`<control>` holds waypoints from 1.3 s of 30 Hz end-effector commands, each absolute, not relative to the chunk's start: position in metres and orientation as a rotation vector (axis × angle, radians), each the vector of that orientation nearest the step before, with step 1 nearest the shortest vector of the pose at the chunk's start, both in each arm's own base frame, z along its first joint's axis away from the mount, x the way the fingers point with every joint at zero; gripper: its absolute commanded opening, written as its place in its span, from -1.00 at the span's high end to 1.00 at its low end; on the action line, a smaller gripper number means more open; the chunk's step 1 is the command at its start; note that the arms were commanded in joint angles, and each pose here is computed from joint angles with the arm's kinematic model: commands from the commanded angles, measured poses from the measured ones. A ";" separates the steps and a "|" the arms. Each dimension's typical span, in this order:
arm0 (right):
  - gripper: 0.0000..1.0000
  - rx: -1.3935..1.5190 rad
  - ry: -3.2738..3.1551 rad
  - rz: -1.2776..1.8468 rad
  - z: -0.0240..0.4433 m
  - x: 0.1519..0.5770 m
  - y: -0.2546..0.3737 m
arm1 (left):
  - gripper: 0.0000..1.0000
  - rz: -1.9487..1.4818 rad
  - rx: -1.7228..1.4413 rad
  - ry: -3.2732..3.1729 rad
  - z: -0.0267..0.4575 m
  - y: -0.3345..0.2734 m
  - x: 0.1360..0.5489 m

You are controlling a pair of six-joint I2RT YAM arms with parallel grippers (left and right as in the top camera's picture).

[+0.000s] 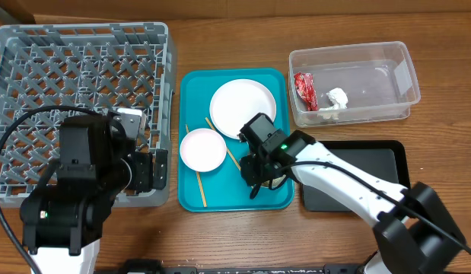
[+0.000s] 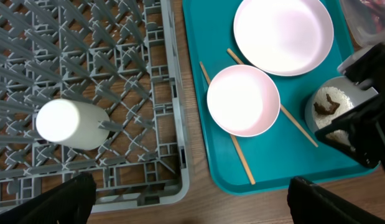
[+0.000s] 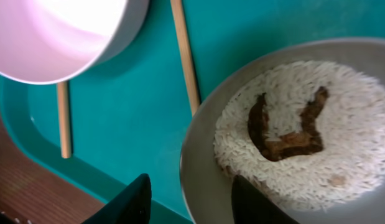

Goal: Sort waste into correct bins and load items into the dishwasher
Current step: 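Grasp the rice bowl rim with the right gripper and lift it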

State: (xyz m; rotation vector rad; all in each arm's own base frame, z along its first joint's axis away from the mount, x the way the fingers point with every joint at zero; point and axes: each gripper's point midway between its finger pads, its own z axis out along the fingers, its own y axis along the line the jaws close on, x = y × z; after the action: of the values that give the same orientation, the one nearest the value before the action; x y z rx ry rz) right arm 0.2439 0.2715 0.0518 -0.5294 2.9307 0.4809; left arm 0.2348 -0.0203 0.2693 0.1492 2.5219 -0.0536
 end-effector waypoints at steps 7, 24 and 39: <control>0.52 -0.481 2.991 0.346 0.022 0.235 0.272 | -1.00 -0.058 0.072 2.582 0.257 -0.019 0.252; 0.92 -0.406 2.886 0.341 0.088 0.262 0.269 | -0.99 -0.057 0.072 2.599 0.253 -0.019 0.255; 0.92 0.114 2.823 0.801 0.176 0.294 0.176 | -1.00 -0.057 0.073 2.582 0.255 -0.019 0.259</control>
State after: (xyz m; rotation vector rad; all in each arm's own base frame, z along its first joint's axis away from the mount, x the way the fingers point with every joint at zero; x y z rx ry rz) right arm 0.2930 0.1805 0.1679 0.0779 2.8223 0.6141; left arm 0.2563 -0.0209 0.2498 0.0907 2.5994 -0.0662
